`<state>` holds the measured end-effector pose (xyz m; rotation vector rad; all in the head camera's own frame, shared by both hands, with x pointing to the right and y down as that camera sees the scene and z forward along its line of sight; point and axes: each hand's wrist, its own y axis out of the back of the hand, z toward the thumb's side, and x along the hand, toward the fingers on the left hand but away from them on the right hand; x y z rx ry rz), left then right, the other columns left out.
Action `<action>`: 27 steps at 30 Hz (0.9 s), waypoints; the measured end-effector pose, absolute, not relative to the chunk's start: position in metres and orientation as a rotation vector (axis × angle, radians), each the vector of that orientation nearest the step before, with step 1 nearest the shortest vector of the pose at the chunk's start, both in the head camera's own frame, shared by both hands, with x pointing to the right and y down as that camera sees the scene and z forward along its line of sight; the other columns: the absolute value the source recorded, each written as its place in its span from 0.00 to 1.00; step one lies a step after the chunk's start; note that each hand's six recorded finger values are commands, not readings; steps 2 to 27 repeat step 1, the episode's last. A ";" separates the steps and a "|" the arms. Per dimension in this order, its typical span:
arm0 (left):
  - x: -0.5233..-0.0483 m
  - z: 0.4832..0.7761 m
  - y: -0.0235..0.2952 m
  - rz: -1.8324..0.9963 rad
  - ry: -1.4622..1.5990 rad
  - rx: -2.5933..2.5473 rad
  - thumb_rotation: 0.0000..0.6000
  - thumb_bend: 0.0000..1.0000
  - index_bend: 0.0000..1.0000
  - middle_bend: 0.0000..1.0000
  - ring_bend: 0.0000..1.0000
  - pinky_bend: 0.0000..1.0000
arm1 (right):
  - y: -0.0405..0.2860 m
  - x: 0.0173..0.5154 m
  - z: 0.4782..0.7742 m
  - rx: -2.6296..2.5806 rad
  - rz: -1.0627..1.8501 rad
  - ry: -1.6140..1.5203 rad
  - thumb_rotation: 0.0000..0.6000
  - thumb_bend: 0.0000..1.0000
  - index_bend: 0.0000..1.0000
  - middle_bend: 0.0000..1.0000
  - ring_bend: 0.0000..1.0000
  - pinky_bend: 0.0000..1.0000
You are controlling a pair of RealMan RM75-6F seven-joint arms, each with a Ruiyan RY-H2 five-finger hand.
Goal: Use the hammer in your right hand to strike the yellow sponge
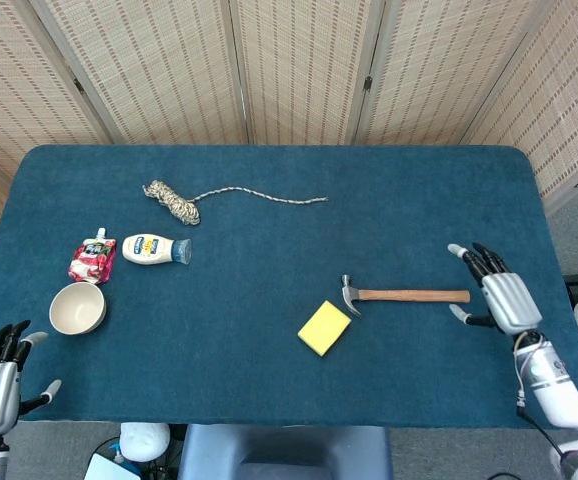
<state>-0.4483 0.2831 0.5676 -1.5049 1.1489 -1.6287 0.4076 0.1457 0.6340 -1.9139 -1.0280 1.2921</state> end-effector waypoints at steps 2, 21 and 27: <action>-0.447 0.567 0.283 -1.625 1.149 -1.506 1.00 0.21 0.28 0.14 0.11 0.17 | 0.153 0.414 0.627 -1.901 1.299 -1.053 1.00 0.26 0.10 0.16 0.06 0.08; -0.447 0.567 0.283 -1.625 1.149 -1.506 1.00 0.21 0.28 0.14 0.11 0.17 | 0.153 0.414 0.627 -1.901 1.299 -1.053 1.00 0.26 0.10 0.16 0.06 0.08; -0.447 0.567 0.283 -1.625 1.149 -1.506 1.00 0.21 0.28 0.14 0.11 0.17 | 0.153 0.414 0.627 -1.901 1.299 -1.053 1.00 0.26 0.10 0.16 0.06 0.08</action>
